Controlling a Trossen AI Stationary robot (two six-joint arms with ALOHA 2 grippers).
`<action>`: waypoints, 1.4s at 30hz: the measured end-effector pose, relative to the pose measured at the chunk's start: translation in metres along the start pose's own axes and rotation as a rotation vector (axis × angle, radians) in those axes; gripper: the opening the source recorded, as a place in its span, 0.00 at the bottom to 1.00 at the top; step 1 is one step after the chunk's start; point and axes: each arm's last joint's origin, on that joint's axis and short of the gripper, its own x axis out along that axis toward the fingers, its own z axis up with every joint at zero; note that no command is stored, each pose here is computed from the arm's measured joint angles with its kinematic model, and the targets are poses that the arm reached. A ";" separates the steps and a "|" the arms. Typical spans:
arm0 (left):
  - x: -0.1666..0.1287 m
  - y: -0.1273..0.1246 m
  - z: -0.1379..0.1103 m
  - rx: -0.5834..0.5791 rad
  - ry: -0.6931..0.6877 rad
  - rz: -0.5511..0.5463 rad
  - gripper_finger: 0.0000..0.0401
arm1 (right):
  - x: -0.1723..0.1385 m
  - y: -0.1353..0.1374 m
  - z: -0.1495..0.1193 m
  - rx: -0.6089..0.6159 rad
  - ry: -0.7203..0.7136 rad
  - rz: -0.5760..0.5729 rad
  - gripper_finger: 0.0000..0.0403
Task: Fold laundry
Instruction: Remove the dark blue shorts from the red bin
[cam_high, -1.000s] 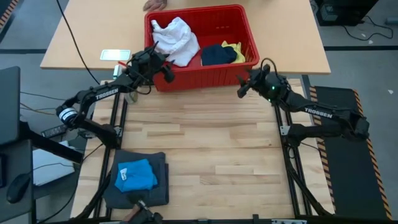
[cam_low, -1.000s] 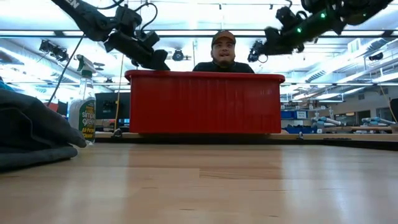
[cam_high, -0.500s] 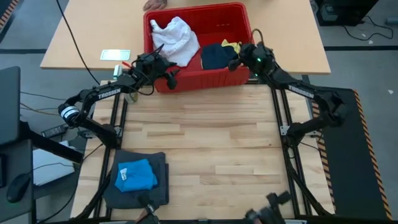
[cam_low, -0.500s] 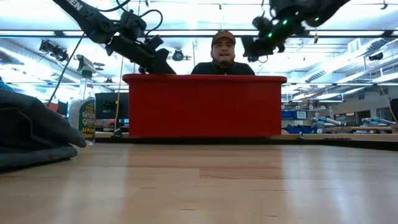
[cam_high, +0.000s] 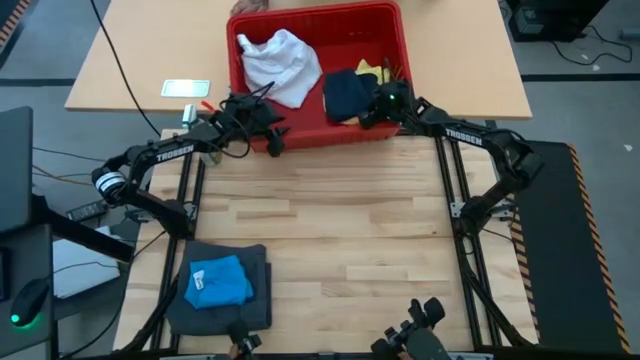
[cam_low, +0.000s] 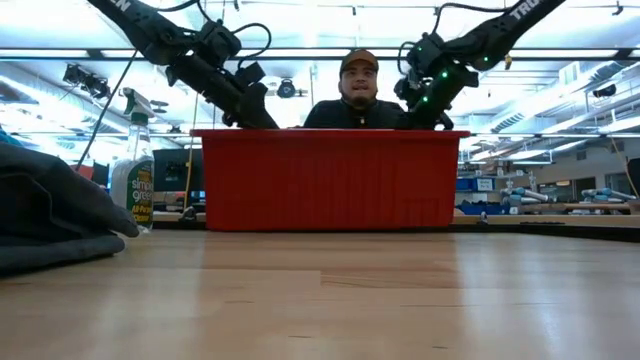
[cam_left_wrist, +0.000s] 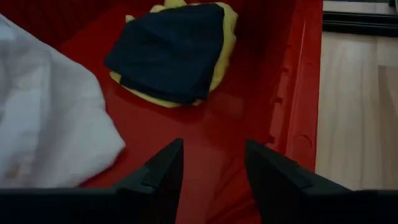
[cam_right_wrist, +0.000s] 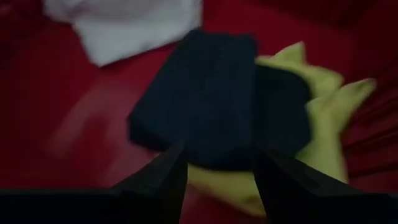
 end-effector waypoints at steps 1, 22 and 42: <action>0.000 0.000 0.000 0.008 -0.002 0.001 0.43 | -0.001 0.000 0.000 0.007 0.001 0.022 0.45; 0.001 -0.006 -0.001 0.056 0.009 -0.065 0.43 | 0.038 0.006 0.034 -0.066 -0.362 -0.072 0.52; 0.001 -0.007 -0.004 0.141 0.000 -0.119 0.43 | 0.098 -0.012 0.008 -0.133 0.099 -0.064 0.52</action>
